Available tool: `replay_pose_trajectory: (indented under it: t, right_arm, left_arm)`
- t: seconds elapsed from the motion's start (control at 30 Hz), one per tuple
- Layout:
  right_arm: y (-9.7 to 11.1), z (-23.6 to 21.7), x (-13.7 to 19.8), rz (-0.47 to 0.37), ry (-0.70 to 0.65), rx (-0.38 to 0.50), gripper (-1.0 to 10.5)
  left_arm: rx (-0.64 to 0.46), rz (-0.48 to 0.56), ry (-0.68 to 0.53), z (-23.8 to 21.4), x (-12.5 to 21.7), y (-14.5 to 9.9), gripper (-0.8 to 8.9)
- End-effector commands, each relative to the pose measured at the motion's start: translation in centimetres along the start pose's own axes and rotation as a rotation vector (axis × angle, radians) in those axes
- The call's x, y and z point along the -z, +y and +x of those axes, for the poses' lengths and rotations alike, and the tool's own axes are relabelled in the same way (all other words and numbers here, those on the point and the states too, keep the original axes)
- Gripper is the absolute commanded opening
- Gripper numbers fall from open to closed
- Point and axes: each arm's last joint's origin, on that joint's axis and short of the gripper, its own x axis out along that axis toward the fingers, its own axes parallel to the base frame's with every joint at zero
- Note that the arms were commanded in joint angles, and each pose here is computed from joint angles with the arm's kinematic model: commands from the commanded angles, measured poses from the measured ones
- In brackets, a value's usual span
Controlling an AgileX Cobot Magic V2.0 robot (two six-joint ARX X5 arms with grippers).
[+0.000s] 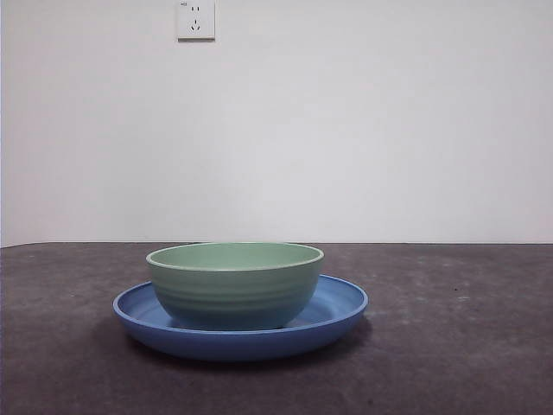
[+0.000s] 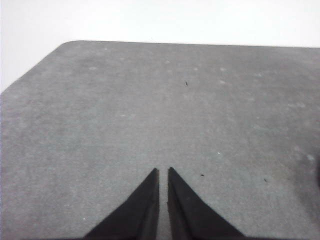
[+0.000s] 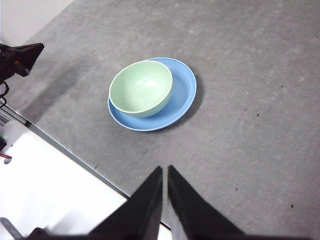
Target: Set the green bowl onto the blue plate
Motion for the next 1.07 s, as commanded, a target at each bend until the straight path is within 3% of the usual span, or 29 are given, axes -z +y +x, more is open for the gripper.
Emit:
replay_pose_trajectory:
  t: [0.03, 1.07]
  right_arm:
    - [0.14, -0.31, -0.33, -0.018, -0.022, -0.007, 0.1]
    - [0.14, -0.31, -0.33, -0.018, -0.022, -0.007, 0.1]
  left_arm:
    - [-0.017, -0.026, 0.025, 0.16, 0.74, -0.01, 0.27]
    - [-0.004, -0.002, -0.002, 0.03, 0.56, -0.13, 0.27]
